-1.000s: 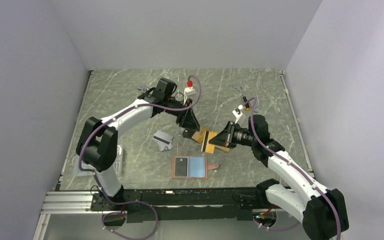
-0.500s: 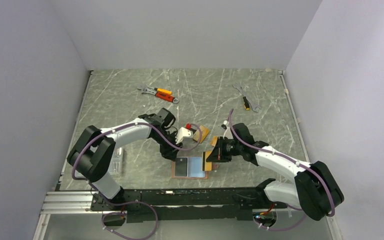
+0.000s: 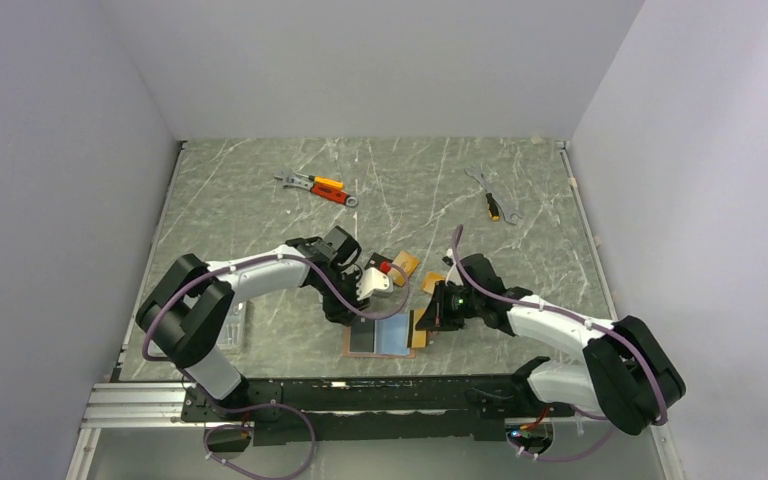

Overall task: Put the credit cards into the card holder
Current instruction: Insert the credit card into the card holder.

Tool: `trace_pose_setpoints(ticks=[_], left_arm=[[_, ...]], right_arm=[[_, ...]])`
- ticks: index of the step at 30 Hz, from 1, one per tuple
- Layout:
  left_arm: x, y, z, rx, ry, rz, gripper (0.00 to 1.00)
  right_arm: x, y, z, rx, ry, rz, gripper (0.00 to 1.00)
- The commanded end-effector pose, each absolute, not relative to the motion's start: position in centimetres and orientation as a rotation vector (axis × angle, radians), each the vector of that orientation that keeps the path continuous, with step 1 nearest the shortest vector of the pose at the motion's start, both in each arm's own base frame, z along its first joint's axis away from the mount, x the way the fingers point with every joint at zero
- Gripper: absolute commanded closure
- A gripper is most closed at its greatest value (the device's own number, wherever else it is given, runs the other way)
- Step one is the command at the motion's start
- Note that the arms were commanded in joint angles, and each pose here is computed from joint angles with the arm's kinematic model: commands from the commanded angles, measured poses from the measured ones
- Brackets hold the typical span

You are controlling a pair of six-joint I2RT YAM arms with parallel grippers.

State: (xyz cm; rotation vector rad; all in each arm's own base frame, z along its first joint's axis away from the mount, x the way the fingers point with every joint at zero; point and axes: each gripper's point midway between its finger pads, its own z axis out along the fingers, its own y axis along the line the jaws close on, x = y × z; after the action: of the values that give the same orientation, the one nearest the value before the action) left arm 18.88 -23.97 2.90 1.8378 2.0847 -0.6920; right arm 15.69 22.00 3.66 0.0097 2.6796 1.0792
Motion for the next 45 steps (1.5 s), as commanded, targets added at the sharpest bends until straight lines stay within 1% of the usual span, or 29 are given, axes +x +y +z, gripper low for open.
trace_pose_setpoints(ticks=[1,10,26,29,38,45], left_arm=[[19.1,-24.0,3.0,1.868,2.034,-0.646,0.61],[18.5,-23.7,2.1,1.907,2.031,-0.610,0.61],[18.6,-23.9,2.8,1.899,2.007,-0.611,0.62],[18.7,-24.0,3.0,1.897,1.999,-0.607,0.62],[18.9,-24.2,3.8,1.891,1.981,-0.614,0.63],[19.7,-24.1,6.3,1.832,1.952,-0.693,0.63]], right_arm=[[16.5,22.1,3.3,0.001,2.639,1.040,1.00],[16.0,22.8,2.7,0.018,2.636,1.096,1.00],[15.2,23.8,1.3,0.040,2.724,1.176,1.00],[15.3,24.5,2.1,-0.008,2.702,1.230,1.00],[16.0,27.0,7.0,-0.226,2.550,1.427,1.00],[15.8,29.2,7.9,-0.319,2.536,1.506,1.00]])
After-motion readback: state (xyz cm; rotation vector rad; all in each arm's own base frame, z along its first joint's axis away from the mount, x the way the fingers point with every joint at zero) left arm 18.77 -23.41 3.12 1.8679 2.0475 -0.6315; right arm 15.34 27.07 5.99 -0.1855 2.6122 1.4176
